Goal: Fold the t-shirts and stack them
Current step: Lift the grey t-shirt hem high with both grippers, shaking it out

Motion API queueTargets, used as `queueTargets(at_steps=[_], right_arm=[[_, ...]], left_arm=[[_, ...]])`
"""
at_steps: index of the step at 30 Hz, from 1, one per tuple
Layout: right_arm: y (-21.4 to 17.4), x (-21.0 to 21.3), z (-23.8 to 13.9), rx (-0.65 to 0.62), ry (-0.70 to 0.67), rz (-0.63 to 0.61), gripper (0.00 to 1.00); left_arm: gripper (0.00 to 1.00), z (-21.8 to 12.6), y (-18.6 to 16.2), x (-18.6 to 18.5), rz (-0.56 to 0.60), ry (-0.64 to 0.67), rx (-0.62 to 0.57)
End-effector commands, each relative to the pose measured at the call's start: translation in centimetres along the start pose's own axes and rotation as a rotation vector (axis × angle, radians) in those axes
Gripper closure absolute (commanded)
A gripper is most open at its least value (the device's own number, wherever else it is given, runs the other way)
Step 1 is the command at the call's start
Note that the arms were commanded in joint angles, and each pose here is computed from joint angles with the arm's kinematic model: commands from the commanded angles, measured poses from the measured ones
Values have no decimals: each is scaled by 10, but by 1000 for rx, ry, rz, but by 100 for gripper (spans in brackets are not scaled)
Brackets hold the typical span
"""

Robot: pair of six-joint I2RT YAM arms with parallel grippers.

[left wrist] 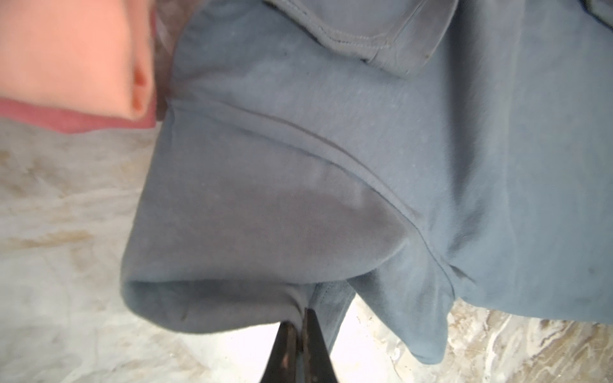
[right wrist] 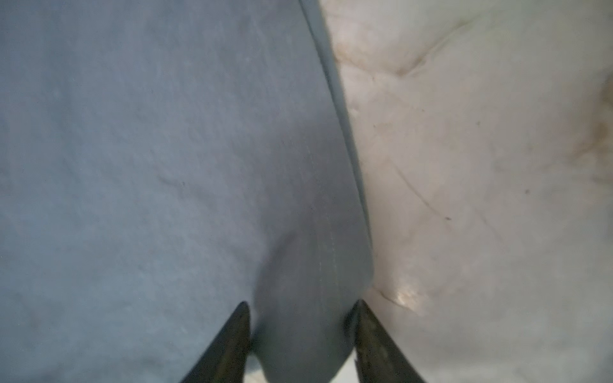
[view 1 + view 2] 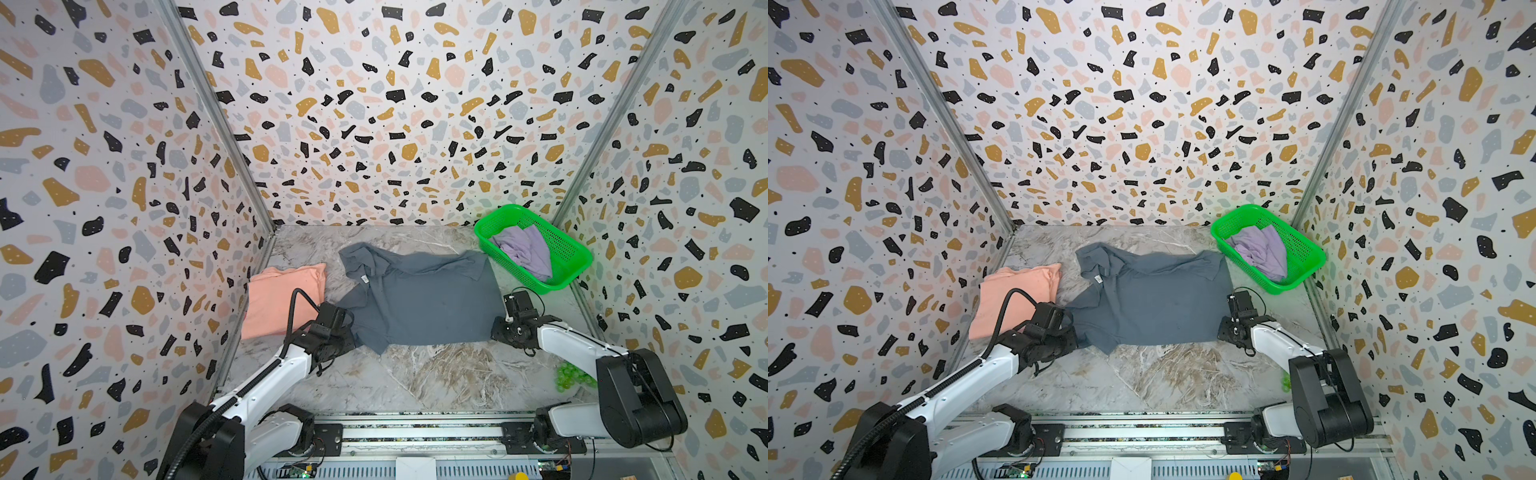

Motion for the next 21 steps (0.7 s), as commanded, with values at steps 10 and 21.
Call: queueTargets(at_steps=[10,21], right_arm=[[129,47,-196,-536,134,-127,100],[154,69,-470,-1294,373,-325,100]], left_arm=[[100,-183,100,-62,103,-206,-562],[100,-476,126,-51,139,-351,-1396]])
Point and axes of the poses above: each gripper's point midway between its finger pads, its own z axis out along the fingers, its own x axis along the line the jaws close on, y = z × x, the point moved 7 cm from there along -z, back along the fingers, and after that the axes turned 3 degrees about -z, right-handed, at the moved point
